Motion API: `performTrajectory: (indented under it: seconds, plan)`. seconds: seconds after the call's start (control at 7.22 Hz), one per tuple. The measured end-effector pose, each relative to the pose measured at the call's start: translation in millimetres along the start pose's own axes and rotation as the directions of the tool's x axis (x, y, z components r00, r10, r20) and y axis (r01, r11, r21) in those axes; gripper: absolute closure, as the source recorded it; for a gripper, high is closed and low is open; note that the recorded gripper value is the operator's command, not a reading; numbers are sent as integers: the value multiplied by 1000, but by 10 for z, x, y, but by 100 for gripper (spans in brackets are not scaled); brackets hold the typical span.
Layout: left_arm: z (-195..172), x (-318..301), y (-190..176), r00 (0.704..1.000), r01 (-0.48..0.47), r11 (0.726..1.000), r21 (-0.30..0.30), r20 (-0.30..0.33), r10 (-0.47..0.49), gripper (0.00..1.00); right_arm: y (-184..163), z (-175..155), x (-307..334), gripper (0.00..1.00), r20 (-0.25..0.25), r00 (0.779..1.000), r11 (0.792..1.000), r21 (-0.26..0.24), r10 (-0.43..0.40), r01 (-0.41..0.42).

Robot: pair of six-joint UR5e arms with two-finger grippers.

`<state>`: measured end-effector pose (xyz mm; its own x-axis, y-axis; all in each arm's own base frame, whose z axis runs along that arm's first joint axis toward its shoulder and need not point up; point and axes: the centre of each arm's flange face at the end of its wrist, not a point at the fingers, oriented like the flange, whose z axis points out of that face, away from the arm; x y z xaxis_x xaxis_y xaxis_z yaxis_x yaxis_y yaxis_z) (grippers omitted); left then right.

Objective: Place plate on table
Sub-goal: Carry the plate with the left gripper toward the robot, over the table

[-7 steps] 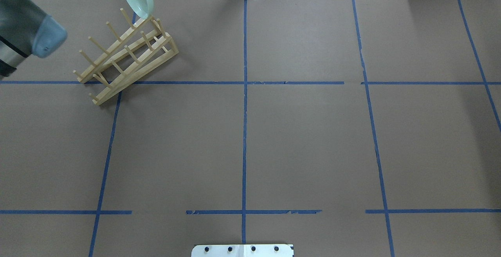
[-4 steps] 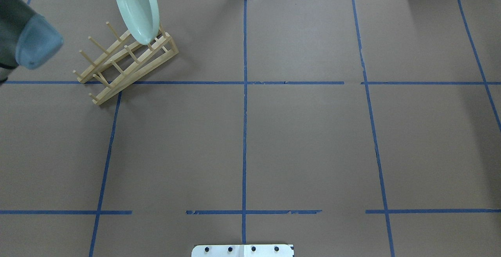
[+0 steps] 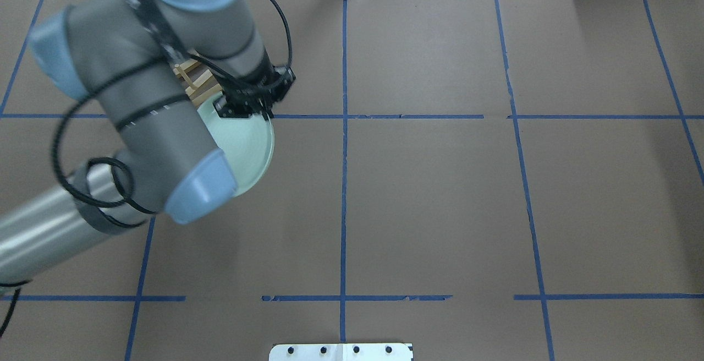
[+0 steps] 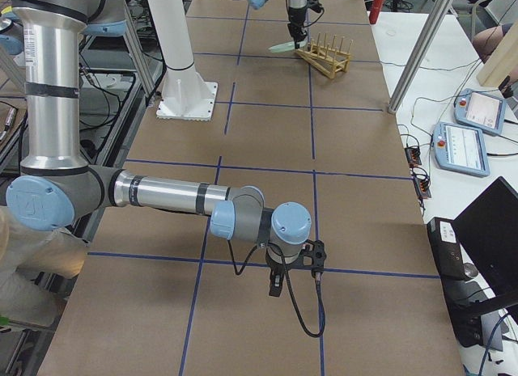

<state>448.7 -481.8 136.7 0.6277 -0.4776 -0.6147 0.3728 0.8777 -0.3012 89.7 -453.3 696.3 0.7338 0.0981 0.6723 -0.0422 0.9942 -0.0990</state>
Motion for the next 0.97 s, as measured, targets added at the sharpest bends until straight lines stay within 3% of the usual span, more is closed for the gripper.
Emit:
performTrajectory:
  seconds: [0.28,0.42,0.69,0.83,0.97]
  plan:
    - [1022,305,649,962,-119,993,-9,245,118,100,0,2,1,0,0,1000,1000,0,0,0]
    - [1330,394,837,935,-188,982,-8,305,181,100,0,2,1,0,0,1000,1000,0,0,0]
    - [1708,428,1063,900,-273,962,6,356,253,100,0,0,0,0,0,1000,1000,0,0,0]
    - [1807,423,1136,893,-294,956,12,359,270,59,0,0,0,0,0,1000,1000,0,0,0]
    - [1855,415,1167,891,-304,953,15,359,278,10,0,0,0,0,0,1000,1000,0,0,0]
